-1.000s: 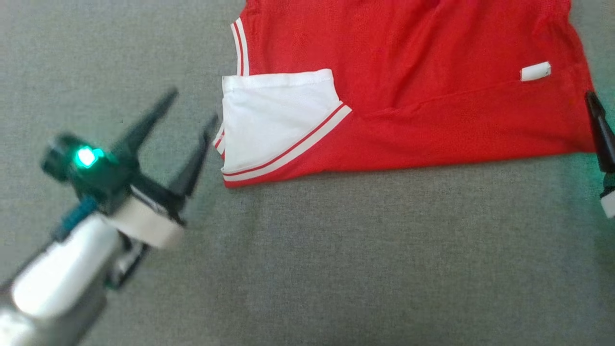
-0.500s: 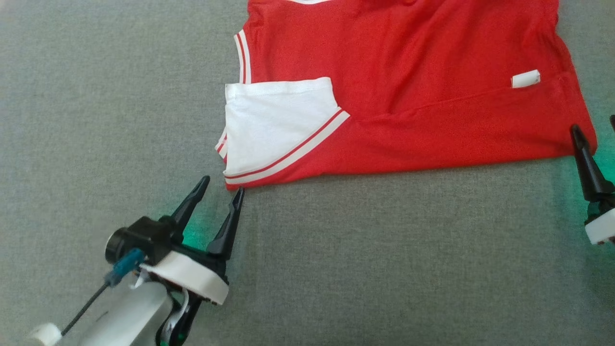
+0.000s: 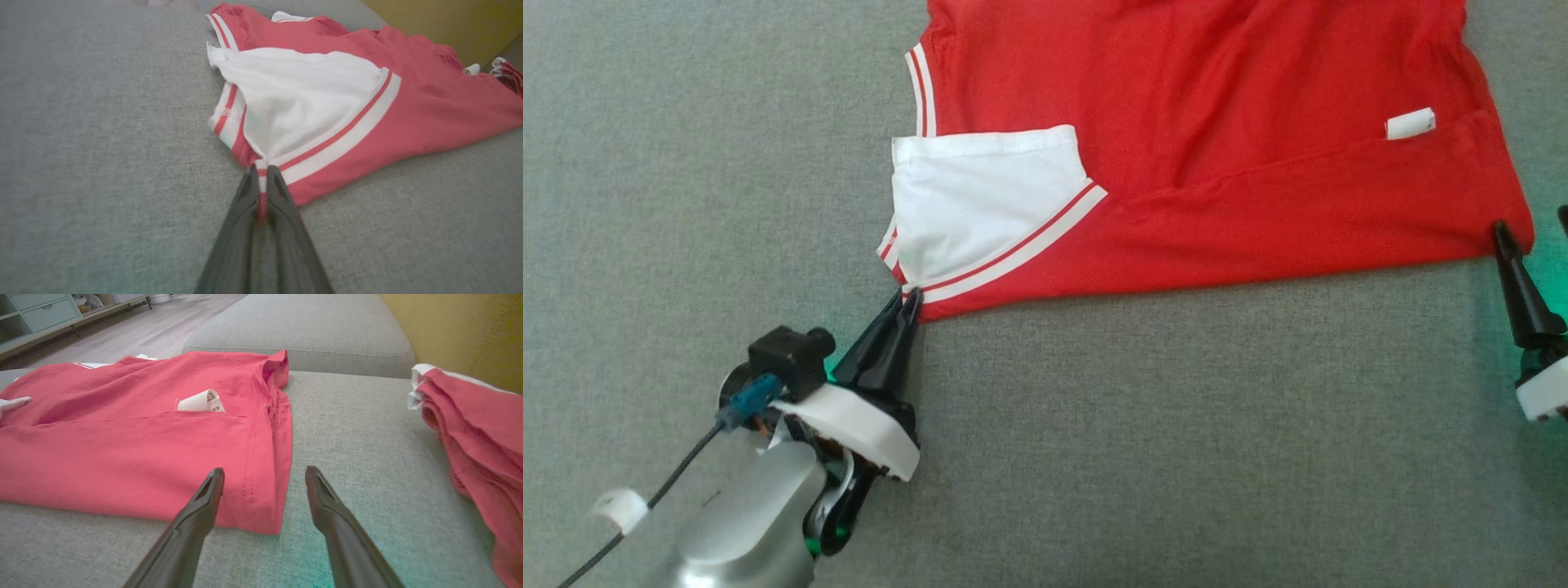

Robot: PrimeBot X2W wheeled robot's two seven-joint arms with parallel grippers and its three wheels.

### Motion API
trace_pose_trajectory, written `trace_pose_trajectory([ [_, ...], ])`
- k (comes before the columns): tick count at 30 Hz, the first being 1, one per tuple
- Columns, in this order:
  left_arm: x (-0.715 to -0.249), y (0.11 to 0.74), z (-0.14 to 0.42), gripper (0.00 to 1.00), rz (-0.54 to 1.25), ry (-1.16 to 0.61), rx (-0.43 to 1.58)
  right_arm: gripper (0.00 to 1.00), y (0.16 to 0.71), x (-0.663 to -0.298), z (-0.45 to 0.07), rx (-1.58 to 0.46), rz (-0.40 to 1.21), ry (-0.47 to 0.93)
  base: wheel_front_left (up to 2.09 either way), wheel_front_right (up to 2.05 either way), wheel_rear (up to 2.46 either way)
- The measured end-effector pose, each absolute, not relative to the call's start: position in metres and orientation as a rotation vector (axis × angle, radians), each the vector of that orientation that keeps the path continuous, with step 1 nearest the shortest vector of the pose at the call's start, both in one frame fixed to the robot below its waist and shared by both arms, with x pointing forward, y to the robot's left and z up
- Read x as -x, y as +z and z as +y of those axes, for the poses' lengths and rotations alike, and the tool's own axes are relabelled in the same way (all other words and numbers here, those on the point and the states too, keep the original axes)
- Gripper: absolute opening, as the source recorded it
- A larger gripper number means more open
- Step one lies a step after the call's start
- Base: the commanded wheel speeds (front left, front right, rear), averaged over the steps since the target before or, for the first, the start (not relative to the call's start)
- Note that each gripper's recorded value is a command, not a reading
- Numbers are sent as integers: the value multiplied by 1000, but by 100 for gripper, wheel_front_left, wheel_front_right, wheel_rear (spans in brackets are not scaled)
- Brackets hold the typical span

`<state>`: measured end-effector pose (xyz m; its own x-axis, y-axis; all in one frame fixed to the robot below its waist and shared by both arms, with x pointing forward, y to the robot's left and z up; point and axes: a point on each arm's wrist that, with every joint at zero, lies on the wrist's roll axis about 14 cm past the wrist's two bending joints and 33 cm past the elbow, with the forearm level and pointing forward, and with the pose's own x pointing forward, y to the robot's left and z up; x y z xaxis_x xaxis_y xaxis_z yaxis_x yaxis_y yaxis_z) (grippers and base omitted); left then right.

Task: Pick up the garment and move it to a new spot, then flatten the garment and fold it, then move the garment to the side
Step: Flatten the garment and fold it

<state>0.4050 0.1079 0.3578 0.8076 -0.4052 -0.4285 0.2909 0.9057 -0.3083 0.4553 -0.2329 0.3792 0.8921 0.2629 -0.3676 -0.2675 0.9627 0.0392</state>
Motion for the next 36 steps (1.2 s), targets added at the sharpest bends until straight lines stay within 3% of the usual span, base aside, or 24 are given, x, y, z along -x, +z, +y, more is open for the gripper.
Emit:
trace_pose_trajectory([
  [10,-407,359,107,0,498,-404,234,100,360,-461,-228,-4,459,256,0,0,0],
  [11,-407,360,108,0,496,-402,232,31,357,-460,-227,-9,473,258,0,0,0],
  [12,-407,360,109,0,494,-403,227,0,355,-458,-226,-21,488,254,0,0,0],
  [22,-398,374,105,0,467,-424,215,0,362,-432,-237,-72,508,222,0,0,0],
  [36,-323,378,92,0,582,-475,259,0,363,-353,-271,-89,552,156,0,0,0],
])
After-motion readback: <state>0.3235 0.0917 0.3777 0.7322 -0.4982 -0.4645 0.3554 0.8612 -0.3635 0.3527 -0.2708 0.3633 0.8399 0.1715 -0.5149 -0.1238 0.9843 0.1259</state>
